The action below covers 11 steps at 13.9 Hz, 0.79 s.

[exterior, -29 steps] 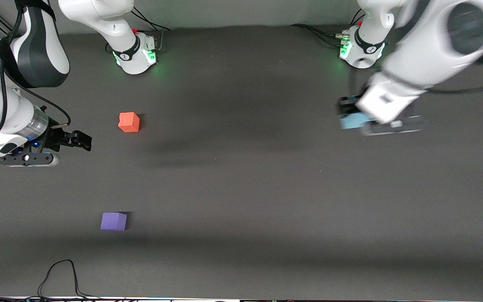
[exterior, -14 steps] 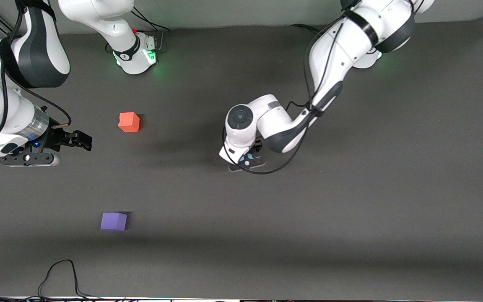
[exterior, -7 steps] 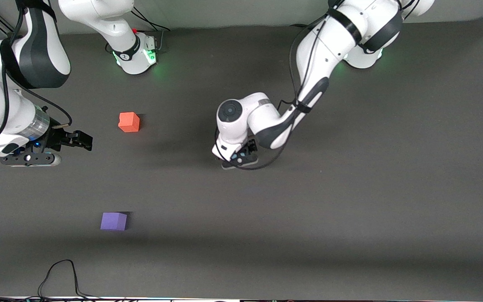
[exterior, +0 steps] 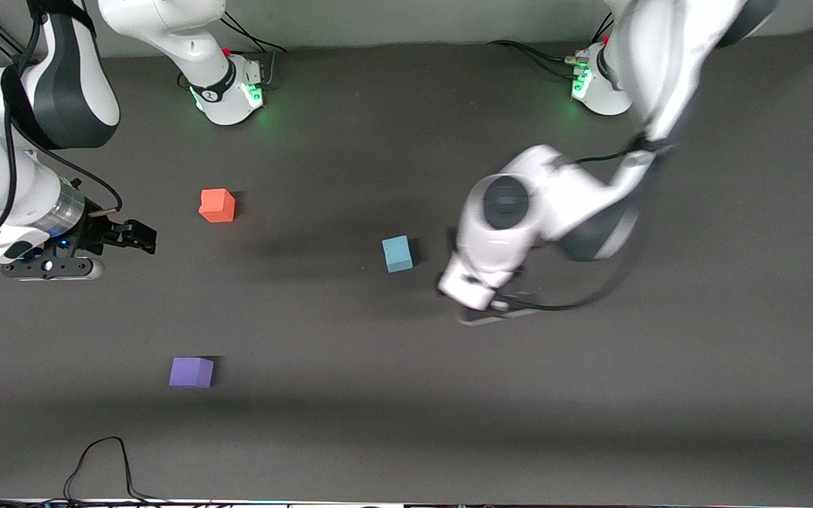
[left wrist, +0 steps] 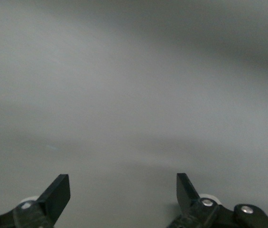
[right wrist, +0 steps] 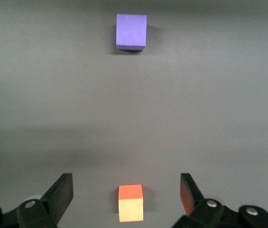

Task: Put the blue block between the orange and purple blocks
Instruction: 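Withdraw the left gripper while the right gripper moves toward the blue block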

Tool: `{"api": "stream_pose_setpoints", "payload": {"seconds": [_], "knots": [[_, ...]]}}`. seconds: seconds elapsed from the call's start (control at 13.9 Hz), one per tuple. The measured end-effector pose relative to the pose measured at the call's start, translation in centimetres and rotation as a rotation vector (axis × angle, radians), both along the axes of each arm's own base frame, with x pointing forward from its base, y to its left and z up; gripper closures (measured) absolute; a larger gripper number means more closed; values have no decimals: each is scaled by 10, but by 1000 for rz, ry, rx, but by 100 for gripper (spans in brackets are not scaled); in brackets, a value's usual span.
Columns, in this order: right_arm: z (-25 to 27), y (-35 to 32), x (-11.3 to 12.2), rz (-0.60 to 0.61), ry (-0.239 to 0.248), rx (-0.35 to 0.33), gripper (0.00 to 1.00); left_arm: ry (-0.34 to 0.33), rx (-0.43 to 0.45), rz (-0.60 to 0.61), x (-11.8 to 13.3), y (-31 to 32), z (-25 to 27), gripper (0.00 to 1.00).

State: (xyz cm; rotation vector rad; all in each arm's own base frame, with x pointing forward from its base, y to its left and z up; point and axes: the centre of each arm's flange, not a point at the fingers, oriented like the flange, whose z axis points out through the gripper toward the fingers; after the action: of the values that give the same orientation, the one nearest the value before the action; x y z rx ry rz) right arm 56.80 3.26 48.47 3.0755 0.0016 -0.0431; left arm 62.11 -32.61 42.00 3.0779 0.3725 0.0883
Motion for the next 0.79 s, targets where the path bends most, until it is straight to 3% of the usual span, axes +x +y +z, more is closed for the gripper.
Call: {"api": "stream_pose_setpoints", "payload": {"seconds": [0.07, 0.22, 0.51, 0.79], "knots": [[0, 0, 0, 1, -3, 0, 0, -7, 16, 1, 3, 47, 23, 0], [1, 2, 0, 3, -6, 1, 0, 43, 54, -35, -14, 119, 57, 0], [-4, 10, 1, 4, -9, 31, 0, 116, 93, -94, -58, 196, 114, 0], [-13, 68, 1, 32, -33, 61, 0, 140, 122, -130, -77, 267, 131, 0]]}}
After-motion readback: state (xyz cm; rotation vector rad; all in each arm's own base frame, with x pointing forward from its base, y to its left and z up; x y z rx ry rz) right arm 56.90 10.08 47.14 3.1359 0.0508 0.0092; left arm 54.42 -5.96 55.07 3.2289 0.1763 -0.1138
